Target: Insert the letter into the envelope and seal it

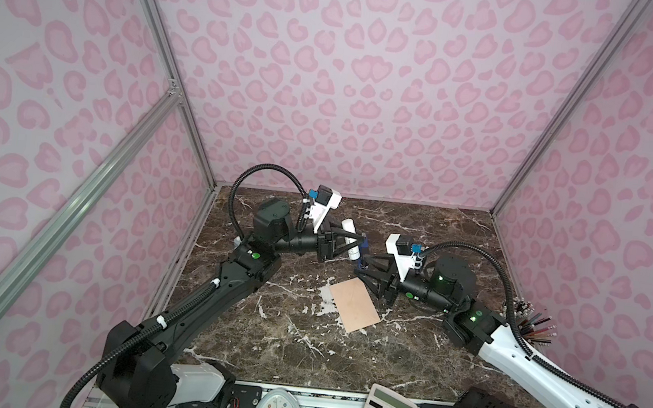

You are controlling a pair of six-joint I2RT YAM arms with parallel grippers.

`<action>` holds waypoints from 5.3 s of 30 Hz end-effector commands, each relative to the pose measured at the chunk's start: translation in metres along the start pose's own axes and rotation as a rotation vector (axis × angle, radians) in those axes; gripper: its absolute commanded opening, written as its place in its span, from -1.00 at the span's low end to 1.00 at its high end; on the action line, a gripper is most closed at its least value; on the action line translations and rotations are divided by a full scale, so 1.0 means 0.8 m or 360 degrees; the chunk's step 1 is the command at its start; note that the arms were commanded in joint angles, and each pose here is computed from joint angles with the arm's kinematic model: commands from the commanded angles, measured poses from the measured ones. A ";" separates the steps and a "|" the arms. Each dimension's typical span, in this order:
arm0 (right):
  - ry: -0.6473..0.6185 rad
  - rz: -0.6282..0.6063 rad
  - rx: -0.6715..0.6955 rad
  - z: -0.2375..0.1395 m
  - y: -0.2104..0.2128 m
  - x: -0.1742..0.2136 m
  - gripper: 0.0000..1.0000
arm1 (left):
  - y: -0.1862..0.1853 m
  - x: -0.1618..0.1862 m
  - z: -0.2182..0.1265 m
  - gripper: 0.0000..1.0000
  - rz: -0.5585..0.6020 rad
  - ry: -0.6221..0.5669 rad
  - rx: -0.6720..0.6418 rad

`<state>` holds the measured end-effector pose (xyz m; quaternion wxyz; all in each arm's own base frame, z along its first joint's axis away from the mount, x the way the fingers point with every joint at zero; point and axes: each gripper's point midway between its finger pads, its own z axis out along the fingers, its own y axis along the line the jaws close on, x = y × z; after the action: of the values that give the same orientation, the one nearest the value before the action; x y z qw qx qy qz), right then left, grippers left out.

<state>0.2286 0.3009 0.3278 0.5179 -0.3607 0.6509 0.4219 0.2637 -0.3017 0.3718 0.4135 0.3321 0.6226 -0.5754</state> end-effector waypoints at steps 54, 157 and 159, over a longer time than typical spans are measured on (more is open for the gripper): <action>-0.0161 0.0157 0.0357 0.021 -0.034 -0.029 -0.58 | 0.051 0.003 -0.005 -0.92 0.0293 -0.0063 -0.0557; -0.0120 0.0103 -0.0045 0.025 -0.004 -0.038 -0.55 | 0.001 -0.011 -0.003 -0.91 0.0158 -0.0084 -0.0018; -0.0138 0.0080 0.0016 0.027 -0.007 -0.041 -0.56 | 0.007 -0.010 -0.002 -0.91 0.0195 -0.0092 -0.0088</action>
<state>0.2403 0.3193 0.3439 0.5019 -0.3378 0.6488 0.4615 0.2593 -0.2994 0.3857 0.4415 0.3447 0.5848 -0.5867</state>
